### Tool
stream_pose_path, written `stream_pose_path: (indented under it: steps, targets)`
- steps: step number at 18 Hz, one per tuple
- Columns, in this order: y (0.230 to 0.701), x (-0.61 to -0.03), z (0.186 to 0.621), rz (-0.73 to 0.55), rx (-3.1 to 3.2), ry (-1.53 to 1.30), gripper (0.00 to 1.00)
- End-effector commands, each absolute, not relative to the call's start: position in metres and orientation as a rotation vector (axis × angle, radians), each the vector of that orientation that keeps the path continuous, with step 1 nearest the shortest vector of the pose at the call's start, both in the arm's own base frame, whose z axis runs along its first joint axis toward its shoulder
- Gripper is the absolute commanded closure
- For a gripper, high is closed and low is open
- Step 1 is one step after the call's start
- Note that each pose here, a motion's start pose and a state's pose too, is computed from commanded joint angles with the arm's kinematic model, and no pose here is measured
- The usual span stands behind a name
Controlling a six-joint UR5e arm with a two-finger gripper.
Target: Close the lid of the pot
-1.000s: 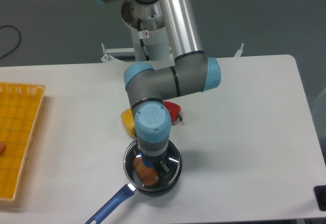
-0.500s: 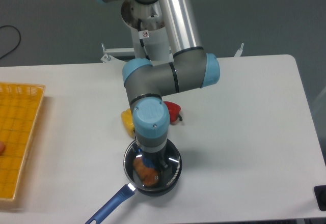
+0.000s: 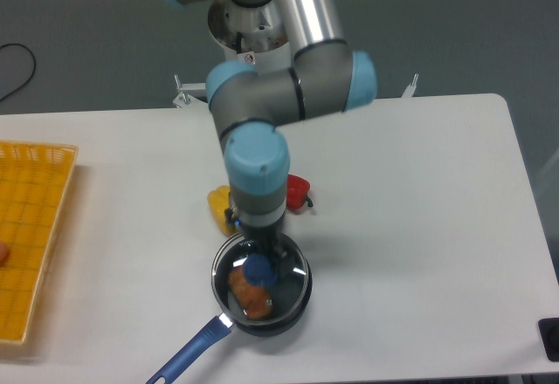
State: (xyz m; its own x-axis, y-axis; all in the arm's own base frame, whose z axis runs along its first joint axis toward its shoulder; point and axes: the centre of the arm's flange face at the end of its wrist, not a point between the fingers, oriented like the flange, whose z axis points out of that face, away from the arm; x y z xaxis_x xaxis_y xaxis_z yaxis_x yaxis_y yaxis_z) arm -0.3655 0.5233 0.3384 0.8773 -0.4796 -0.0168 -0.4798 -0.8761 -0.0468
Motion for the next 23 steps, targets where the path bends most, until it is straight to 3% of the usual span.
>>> stream_pose_path:
  steps: [7,17,23]
  targets:
    - [0.493,-0.391,0.342,0.028,-3.014,0.772,0.00]
    - [0.398,-0.474,0.359,0.022,-2.915,1.220,0.00]
    - [0.354,-0.517,0.352,-0.004,-2.893,1.298,0.00]
